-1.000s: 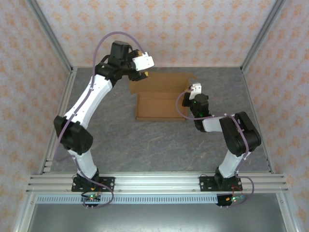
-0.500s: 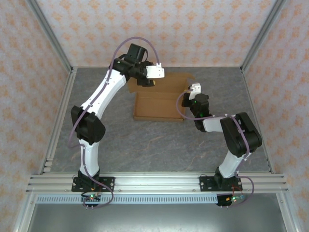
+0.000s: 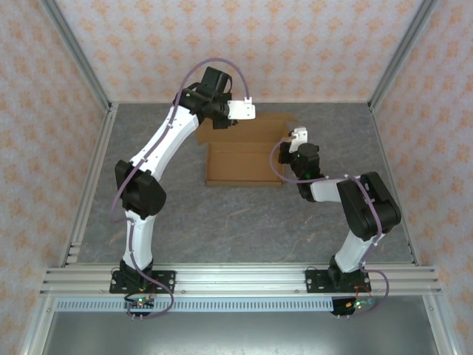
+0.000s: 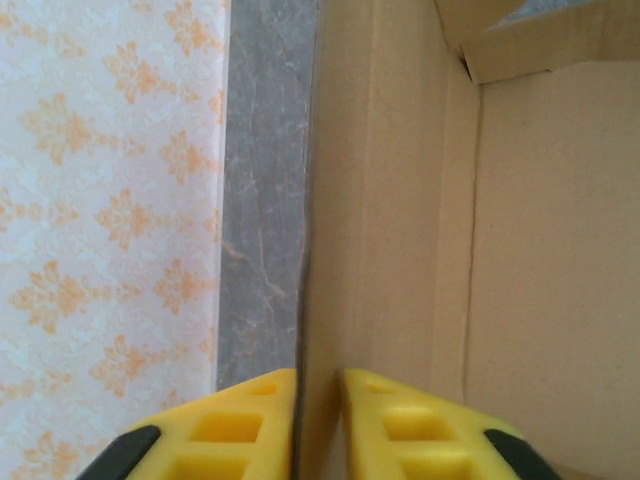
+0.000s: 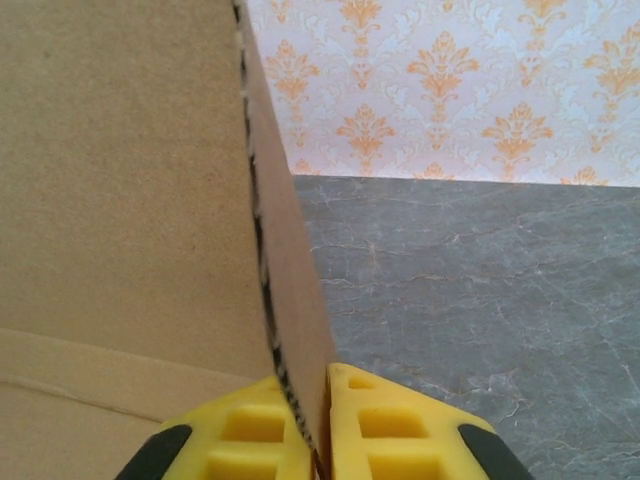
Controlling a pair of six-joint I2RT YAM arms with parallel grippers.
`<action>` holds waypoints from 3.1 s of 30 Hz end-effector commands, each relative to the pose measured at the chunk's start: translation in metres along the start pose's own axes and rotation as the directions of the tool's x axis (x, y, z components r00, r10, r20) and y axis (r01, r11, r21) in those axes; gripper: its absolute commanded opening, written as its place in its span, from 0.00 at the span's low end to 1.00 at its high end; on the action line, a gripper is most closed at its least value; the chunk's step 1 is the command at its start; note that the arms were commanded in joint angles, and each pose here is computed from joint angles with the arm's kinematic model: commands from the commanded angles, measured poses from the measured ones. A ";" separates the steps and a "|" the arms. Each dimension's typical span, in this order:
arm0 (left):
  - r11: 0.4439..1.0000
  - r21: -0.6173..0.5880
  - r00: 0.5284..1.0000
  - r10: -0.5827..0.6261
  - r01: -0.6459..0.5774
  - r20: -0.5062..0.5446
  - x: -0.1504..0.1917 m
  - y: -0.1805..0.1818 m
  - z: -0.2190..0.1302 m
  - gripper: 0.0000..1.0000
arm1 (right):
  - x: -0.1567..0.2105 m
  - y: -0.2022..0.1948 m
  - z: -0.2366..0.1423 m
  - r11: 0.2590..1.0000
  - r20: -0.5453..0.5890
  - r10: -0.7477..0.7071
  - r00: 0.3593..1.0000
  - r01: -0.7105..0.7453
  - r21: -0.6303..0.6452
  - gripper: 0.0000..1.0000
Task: Fold the paper box
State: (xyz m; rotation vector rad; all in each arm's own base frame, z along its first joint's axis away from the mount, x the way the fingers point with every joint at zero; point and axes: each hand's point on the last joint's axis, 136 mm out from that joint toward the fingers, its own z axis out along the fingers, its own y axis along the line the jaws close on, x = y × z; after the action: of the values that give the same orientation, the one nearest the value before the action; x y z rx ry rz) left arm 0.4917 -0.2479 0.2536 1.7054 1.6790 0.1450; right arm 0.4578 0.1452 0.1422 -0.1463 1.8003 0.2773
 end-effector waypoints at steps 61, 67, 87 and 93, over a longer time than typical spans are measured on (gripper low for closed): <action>0.983 -0.124 0.991 0.135 -0.137 -0.025 -0.018 -0.047 -0.050 0.00 | 0.041 0.024 -0.041 0.695 -0.644 0.572 0.508 -0.717 0.051 0.29; 0.966 -0.143 0.977 0.209 -0.214 -0.050 -0.015 -0.060 -0.049 0.00 | 0.052 0.019 -0.040 0.678 -0.622 0.608 0.493 -0.730 0.085 0.29; 0.950 -0.156 0.962 0.259 -0.270 -0.090 0.000 -0.112 -0.043 0.00 | 0.063 0.011 -0.038 0.679 -0.615 0.621 0.486 -0.725 0.114 0.30; 0.954 -0.155 0.965 0.245 -0.258 -0.098 0.003 -0.113 -0.042 0.00 | 0.026 -0.034 -0.051 0.729 -0.499 0.651 0.572 -0.654 0.202 0.42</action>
State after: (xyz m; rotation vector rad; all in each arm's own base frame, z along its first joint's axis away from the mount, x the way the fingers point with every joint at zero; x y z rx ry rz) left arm 0.3776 -0.2448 0.2117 1.8202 1.4599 0.4295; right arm 0.4019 0.1247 0.0890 0.5349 2.4450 0.9867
